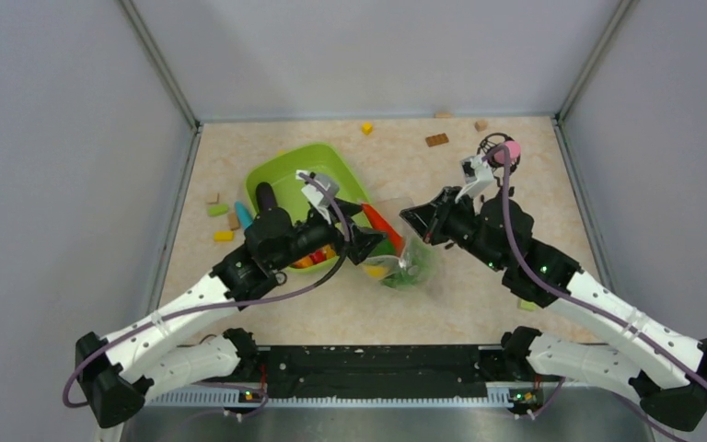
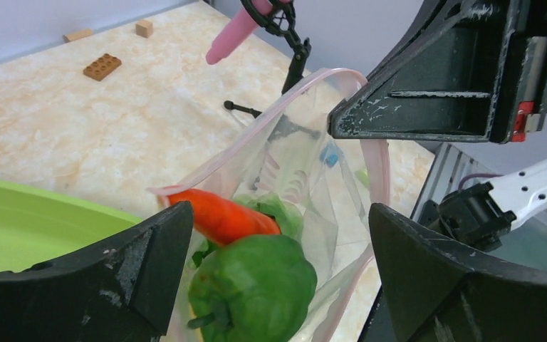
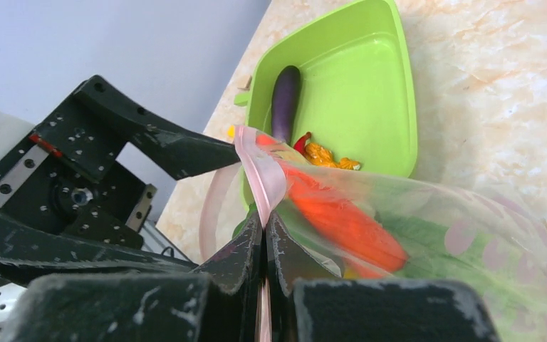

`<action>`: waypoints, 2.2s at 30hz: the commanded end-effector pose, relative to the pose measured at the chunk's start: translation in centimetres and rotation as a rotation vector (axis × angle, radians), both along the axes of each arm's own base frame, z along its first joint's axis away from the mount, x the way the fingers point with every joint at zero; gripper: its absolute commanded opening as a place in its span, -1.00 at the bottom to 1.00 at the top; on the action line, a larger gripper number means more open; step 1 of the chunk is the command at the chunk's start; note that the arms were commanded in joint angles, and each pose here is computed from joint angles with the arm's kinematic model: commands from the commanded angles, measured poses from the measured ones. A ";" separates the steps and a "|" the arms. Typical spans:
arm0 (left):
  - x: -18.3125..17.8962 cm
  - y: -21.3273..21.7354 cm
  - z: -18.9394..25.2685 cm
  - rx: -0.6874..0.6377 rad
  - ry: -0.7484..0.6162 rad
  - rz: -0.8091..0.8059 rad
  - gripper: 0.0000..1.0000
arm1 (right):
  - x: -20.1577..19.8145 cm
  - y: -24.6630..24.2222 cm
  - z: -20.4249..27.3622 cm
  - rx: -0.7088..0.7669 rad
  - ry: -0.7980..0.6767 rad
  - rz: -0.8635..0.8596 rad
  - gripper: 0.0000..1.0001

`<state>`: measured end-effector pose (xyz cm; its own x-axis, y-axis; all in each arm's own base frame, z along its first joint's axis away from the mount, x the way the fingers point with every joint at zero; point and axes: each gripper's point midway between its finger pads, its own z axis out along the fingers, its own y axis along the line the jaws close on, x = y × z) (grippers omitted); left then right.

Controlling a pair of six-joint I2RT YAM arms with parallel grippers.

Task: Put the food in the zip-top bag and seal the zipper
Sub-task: Place the fake vegetable in the zipper food storage bag, then adjust the zipper food storage bag at the center of the board.

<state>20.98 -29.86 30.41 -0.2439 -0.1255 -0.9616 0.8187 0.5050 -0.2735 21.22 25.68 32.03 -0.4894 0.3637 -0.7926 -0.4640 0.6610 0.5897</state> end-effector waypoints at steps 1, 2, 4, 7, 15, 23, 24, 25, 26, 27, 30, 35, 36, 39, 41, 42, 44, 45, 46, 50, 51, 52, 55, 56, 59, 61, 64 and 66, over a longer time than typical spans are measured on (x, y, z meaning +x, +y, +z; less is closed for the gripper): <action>0.4 2.9 3.6 -0.102 0.026 0.152 0.96 | 0.2 -1.1 4.8 0.102 -0.105 -0.038 -1.00; 1.3 4.1 3.4 -0.111 0.057 0.243 0.96 | 0.2 -1.2 4.8 0.100 -0.108 -0.038 -1.00; 2.4 6.3 2.1 -0.091 0.112 0.382 0.96 | 0.2 -1.2 4.7 0.094 -0.112 -0.035 -1.00; 2.6 7.6 0.6 -0.053 0.166 0.453 0.96 | 0.5 -1.4 4.4 0.081 -0.114 -0.052 -1.00; 1.2 5.4 -3.0 0.050 0.302 0.343 0.67 | 0.8 -1.3 4.2 0.063 -0.129 -0.059 -1.00; 2.1 4.0 -1.5 0.032 0.273 0.314 -1.00 | 0.9 -1.9 3.2 -0.036 -0.149 -0.056 -1.00; 2.5 4.0 -0.9 0.015 0.259 0.329 -1.00 | 0.6 -2.0 2.6 -0.082 -0.145 -0.039 -1.00; 2.8 3.9 -0.1 0.002 0.242 0.333 -1.00 | 0.5 -2.1 1.9 -0.130 -0.134 -0.026 -1.00; 3.1 3.6 0.5 -0.006 0.231 0.336 -1.00 | 0.2 -2.4 0.9 -0.182 -0.107 -0.014 -0.93; 3.4 3.2 1.3 -0.017 0.218 0.330 -1.00 | 0.0 -2.8 0.0 -0.224 -0.078 -0.012 -0.77; 3.9 1.2 3.0 -0.039 0.198 0.272 -1.00 | -0.2 -3.8 -2.0 -0.284 0.011 -0.052 -0.09; 5.0 -1.4 5.3 -0.069 0.203 0.224 -1.00 | 0.6 -4.3 -4.1 -0.329 0.122 -0.131 0.22; 5.3 -1.7 5.7 -0.069 0.199 0.221 -1.00 | 0.4 -4.2 -4.5 -0.345 0.149 -0.127 0.22; 6.5 -1.9 7.6 -0.059 0.166 0.259 -1.00 | 0.1 -4.5 -5.6 -0.379 0.215 -0.141 0.17; 7.6 -1.6 9.0 -0.038 0.130 0.302 -1.00 | -0.1 -5.1 -5.6 -0.387 0.238 -0.165 0.09; 8.1 -1.5 9.6 -0.018 0.097 0.321 -1.00 | -0.2 -5.4 -5.4 -0.382 0.240 -0.174 0.08; 9.4 -1.2 10.9 0.005 0.046 0.370 -1.00 | -0.4 -5.8 -4.8 -0.361 0.236 -0.191 0.07; 10.1 -1.2 11.3 0.023 0.022 0.389 -1.00 | -0.5 -6.1 -4.5 -0.348 0.231 -0.198 0.06; 10.6 -1.2 11.8 0.042 0.000 0.400 -1.00 | -0.5 -6.4 -4.2 -0.338 0.221 -0.210 0.05; 12.9 -2.5 12.6 0.110 -0.041 0.384 -1.00 | 0.4 -7.0 -3.4 -0.311 0.184 -0.271 -0.35; 13.3 -2.8 12.9 0.124 -0.051 0.371 -1.00 | 0.7 -6.8 -3.1 -0.305 0.176 -0.273 -0.43; 14.0 -3.1 12.7 0.146 -0.051 0.364 -1.00 | 1.1 -6.6 -2.8 -0.298 0.164 -0.282 -0.54; 15.9 -4.0 12.3 0.204 -0.048 0.338 -1.00 | 2.8 -6.8 -1.9 -0.305 0.131 -0.360 -0.85; 16.3 -4.1 12.2 0.220 -0.047 0.325 -1.00 | 3.4 -7.1 -1.7 -0.312 0.124 -0.393 -0.96; 16.8 -4.5 11.5 0.258 -0.047 0.278 -1.00 | 4.9 -7.4 -1.6 -0.319 0.118 -0.457 -1.00; 17.4 -4.4 12.2 0.265 -0.086 0.289 -1.00 | 6.1 -7.0 -1.7 -0.299 0.118 -0.455 -1.00; 18.8 -4.2 14.2 0.250 -0.127 0.309 -1.00 | 8.7 -6.3 -1.2 -0.261 0.104 -0.446 -1.00; 20.7 -3.7 15.4 0.199 -0.144 0.341 -1.00 | 10.3 -6.0 -0.7 -0.254 0.076 -0.459 -1.00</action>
